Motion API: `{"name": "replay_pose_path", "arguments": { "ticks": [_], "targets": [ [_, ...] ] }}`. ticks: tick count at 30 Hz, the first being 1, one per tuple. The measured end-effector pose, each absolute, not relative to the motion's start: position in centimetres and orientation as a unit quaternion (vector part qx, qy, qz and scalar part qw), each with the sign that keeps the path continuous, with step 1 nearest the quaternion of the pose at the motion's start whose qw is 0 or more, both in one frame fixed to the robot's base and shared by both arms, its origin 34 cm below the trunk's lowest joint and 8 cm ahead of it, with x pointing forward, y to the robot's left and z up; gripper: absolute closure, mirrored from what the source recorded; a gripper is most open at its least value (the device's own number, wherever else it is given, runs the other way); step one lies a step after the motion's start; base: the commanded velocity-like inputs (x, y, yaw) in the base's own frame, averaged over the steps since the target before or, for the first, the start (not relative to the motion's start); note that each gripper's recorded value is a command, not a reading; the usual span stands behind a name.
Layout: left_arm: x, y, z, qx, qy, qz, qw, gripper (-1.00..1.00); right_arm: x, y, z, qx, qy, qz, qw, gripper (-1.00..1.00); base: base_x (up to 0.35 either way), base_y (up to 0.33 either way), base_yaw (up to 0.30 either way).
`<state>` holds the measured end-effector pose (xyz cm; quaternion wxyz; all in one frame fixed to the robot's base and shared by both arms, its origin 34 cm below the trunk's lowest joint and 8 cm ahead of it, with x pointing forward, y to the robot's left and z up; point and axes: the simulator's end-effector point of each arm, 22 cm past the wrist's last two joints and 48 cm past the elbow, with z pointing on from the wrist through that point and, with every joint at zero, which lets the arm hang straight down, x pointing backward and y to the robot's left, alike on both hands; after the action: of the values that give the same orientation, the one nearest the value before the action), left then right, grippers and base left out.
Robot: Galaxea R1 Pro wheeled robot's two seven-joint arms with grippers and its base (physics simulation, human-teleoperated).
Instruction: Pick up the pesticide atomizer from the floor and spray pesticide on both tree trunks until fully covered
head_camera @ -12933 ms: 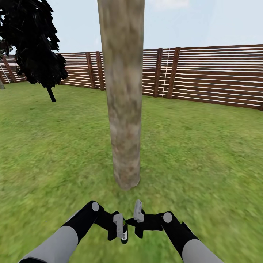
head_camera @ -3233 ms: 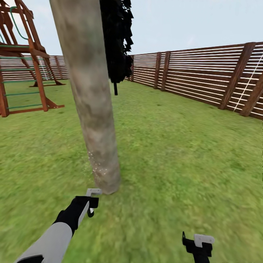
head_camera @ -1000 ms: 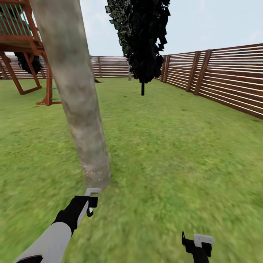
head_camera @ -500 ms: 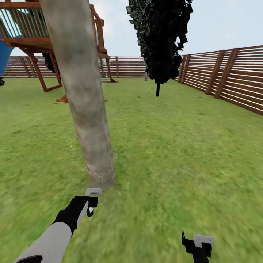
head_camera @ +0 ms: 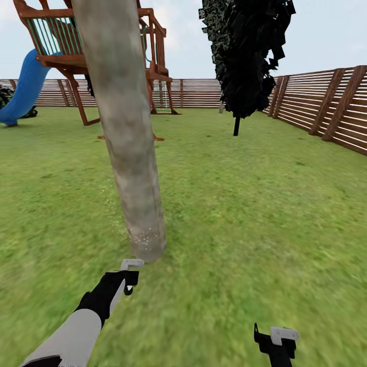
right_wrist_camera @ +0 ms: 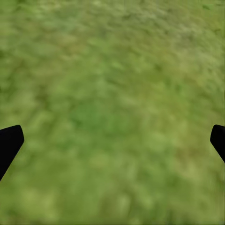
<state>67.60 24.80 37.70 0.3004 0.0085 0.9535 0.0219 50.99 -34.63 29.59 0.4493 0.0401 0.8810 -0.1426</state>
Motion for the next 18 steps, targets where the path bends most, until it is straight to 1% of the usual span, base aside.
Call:
{"name": "replay_pose_path", "arguments": {
  "ticks": [4, 5, 7, 9, 10, 11, 14, 15, 18],
  "targets": [
    [69.8, 22.1, 39.7, 0.015, 0.949, 0.002, 0.316, 1.0, 51.0, -34.7, 29.6, 0.039, 0.881, -0.143, 0.449, -1.0, 0.0, -0.001, 0.001],
    [71.9, 23.3, 41.7, 0.013, 0.943, 0.01, 0.333, 1.0, 51.0, -34.7, 29.6, 0.039, 0.881, -0.143, 0.449, -1.0, 0.0, 0.0, 0.0],
    [73.2, 28.0, 43.1, 0.005, 0.938, 0.039, 0.344, 1.0, 51.0, -34.8, 29.6, 0.039, 0.881, -0.143, 0.449, -1.0, 0.0, 0.0, 0.0],
    [73.2, 28.8, 43.1, 0.0, 0.938, 0.04, 0.344, 1.0, 51.0, -34.8, 29.6, 0.039, 0.881, -0.143, 0.449, -1.0, 0.0, 0.0, 0.0],
    [73.5, 27.4, 43.4, 0.003, 0.937, 0.03, 0.347, 1.0, 51.0, -34.7, 29.6, 0.039, 0.881, -0.143, 0.449, -1.0, 0.0, 0.0, 0.01],
    [73.8, 24.7, 43.7, 0.01, 0.936, 0.014, 0.351, 1.0, 51.0, -34.7, 29.6, 0.039, 0.881, -0.143, 0.449, -1.0, 0.0, 0.0, 0.061],
    [75.1, 22.3, 45.2, 0.014, 0.932, -0.001, 0.362, 1.0, 51.0, -34.6, 29.6, 0.04, 0.881, -0.143, 0.449, -1.0, 0.0, 0.0, 0.212],
    [75.6, 23.1, 45.7, 0.012, 0.93, 0.004, 0.367, 1.0, 51.0, -34.6, 29.6, 0.039, 0.881, -0.142, 0.449, -1.0, 0.0, 0.0, 0.27],
    [75.8, 28.8, 46.0, 0.001, 0.929, 0.04, 0.368, 1.0, 51.0, -34.6, 29.6, 0.039, 0.881, -0.142, 0.449, -1.0, 0.0, 0.0, 0.234]
  ]
}}
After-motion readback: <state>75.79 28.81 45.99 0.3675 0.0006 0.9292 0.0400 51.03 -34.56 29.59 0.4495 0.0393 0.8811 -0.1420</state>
